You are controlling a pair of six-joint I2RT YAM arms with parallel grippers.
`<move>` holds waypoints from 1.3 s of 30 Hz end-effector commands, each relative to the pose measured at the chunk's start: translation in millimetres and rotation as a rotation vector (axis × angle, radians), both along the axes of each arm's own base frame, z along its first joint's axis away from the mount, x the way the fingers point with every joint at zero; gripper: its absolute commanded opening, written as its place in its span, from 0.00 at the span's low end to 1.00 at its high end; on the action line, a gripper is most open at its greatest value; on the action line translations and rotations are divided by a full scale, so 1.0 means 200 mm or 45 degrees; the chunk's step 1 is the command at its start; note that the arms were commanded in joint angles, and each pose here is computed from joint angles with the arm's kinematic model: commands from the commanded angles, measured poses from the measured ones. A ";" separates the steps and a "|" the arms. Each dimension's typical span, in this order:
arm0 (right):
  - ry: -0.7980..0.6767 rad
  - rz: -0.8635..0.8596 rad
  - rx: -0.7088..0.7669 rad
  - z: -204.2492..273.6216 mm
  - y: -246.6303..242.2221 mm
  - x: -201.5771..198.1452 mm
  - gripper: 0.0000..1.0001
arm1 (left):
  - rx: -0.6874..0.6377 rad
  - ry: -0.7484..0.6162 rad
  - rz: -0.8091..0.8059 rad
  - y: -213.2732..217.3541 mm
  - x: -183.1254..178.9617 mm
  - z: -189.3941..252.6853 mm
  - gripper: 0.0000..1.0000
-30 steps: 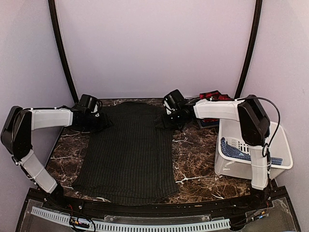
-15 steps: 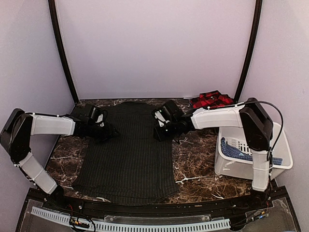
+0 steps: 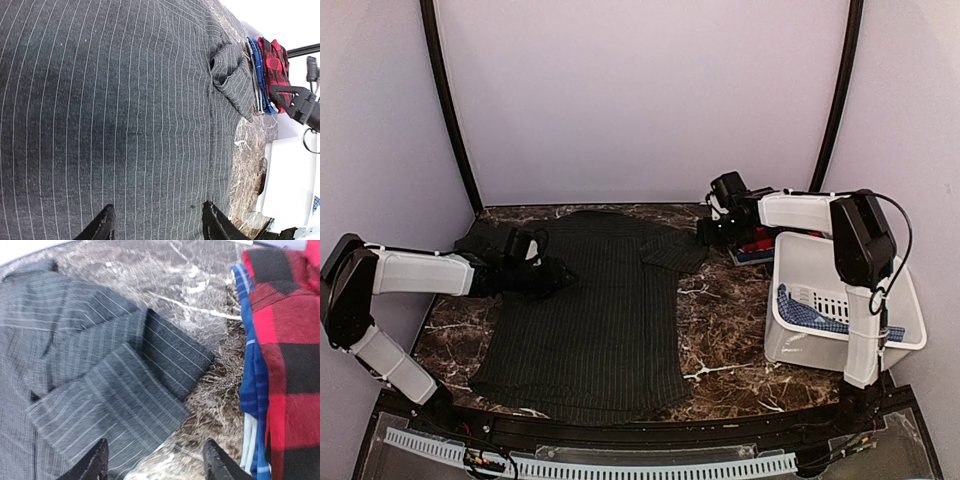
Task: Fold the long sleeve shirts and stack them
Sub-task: Adjust the sleeve at the center of the board, then pick up the sleeve from the center of the board.
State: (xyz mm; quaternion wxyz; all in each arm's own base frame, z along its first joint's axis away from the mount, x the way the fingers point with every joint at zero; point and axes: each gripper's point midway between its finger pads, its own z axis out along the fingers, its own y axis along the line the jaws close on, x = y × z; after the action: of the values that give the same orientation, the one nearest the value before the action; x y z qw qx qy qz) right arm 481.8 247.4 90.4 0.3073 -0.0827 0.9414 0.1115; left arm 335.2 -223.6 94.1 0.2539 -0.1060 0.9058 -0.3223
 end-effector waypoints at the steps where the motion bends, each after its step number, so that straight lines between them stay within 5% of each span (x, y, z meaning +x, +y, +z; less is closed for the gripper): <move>1: 0.098 0.021 0.052 -0.10 0.02 0.02 0.64 | -0.065 -0.087 0.054 -0.02 0.01 0.09 0.57; 11: 0.226 0.001 0.139 -0.31 0.05 -0.01 0.67 | -0.077 -0.131 0.084 -0.01 -0.01 0.15 0.57; 17: 0.194 -0.032 0.182 -0.29 0.05 0.00 0.53 | -0.073 -0.127 0.090 0.00 -0.03 0.14 0.57; 28: 0.073 -0.015 0.205 -0.13 0.05 0.04 0.05 | -0.078 -0.122 0.101 0.01 -0.04 0.13 0.57; 39: -0.091 0.074 0.231 0.11 0.11 -0.05 0.00 | -0.164 -0.143 0.055 -0.05 -0.03 0.19 0.58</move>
State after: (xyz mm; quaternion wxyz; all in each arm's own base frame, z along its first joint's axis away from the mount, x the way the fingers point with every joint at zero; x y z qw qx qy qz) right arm 470.3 257.7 70.8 0.2858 -0.0590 0.9371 0.1915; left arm 329.9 -223.5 113.9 0.2944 -0.1335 0.8817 -0.3437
